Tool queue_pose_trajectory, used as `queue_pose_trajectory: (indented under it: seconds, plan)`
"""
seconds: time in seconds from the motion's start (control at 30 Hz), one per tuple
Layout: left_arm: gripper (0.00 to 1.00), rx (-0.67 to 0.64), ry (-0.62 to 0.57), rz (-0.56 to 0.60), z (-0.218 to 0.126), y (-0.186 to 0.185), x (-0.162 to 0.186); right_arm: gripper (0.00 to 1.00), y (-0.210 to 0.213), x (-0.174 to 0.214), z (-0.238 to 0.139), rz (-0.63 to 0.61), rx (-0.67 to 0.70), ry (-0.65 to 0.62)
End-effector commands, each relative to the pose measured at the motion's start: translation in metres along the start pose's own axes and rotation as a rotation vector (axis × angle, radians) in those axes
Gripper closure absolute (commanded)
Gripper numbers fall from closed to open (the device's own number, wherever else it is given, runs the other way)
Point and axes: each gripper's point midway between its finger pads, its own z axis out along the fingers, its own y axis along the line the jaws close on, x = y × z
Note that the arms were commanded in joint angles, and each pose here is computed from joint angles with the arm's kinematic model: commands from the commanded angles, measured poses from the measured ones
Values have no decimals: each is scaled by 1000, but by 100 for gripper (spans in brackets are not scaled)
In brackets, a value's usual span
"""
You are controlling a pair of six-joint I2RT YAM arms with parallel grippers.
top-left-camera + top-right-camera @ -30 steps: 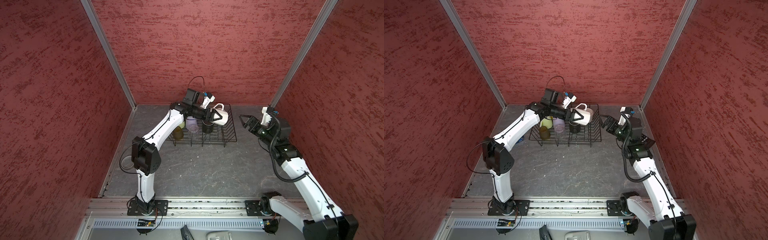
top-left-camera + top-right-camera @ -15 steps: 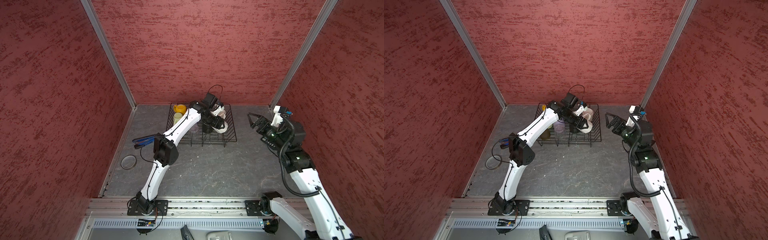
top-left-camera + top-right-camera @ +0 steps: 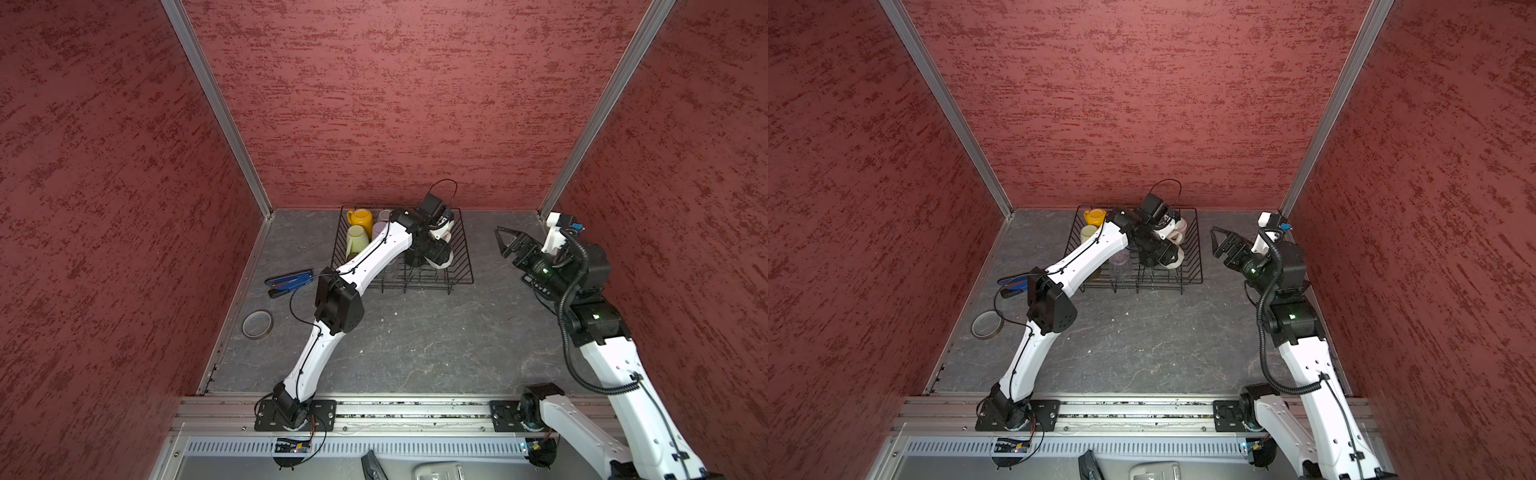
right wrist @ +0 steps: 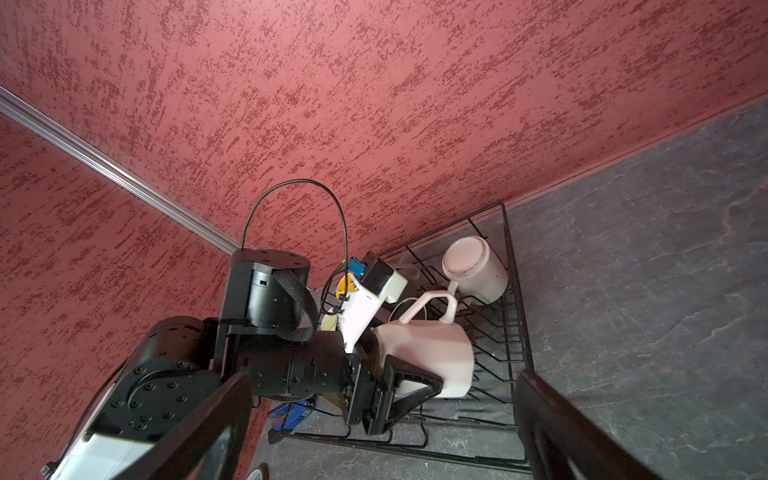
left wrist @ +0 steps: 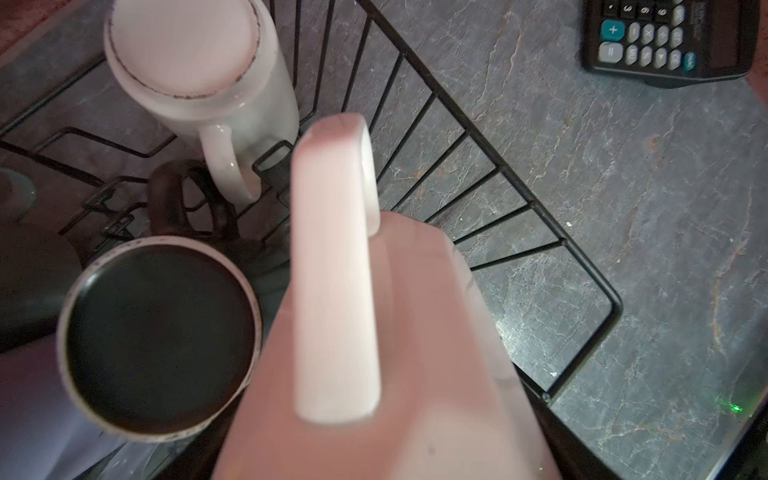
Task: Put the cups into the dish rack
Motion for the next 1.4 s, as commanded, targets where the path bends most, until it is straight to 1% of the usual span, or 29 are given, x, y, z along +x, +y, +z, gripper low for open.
queue_pose_trajectory:
  seconds: [0.0, 0.37, 0.4, 0.5, 0.6, 0.67, 0.77, 0.93, 1.17, 1.23, 1.37]
  plan:
    - [100, -24, -88, 64, -5, -5, -24, 1, -3, 2, -1, 5, 2, -1]
    - [100, -70, -48, 126, 27, -7, -17, 1, -5, 8, 5, 27, -14, 17]
    - [99, -74, -48, 135, 29, -8, -17, 1, -5, 9, 5, 28, -13, 18]
    - [83, -84, -43, 158, 35, -10, -16, 1, -5, 9, 6, 29, -14, 20]
    - [62, -86, -28, 163, 41, -10, -13, 1, -6, 9, 6, 31, -14, 21]
    - [45, -92, -23, 163, 42, -9, -11, 1, -6, 10, 7, 32, -14, 22]
    - [29, -98, -19, 161, 44, -8, -10, 1, -7, 11, 9, 36, -15, 27]
    - [15, -96, -16, 164, 45, -8, -9, 1, -9, 13, 11, 37, -15, 31]
    - [3, -93, -33, 167, 38, -13, -14, 1, -11, 13, 10, 36, -8, 29]
    - [0, -89, -45, 161, 34, -14, -16, 1, -11, 12, 10, 33, -4, 28]
    - [0, -82, -92, 142, 14, -18, -26, 1, -14, 5, 9, 0, 28, 19]
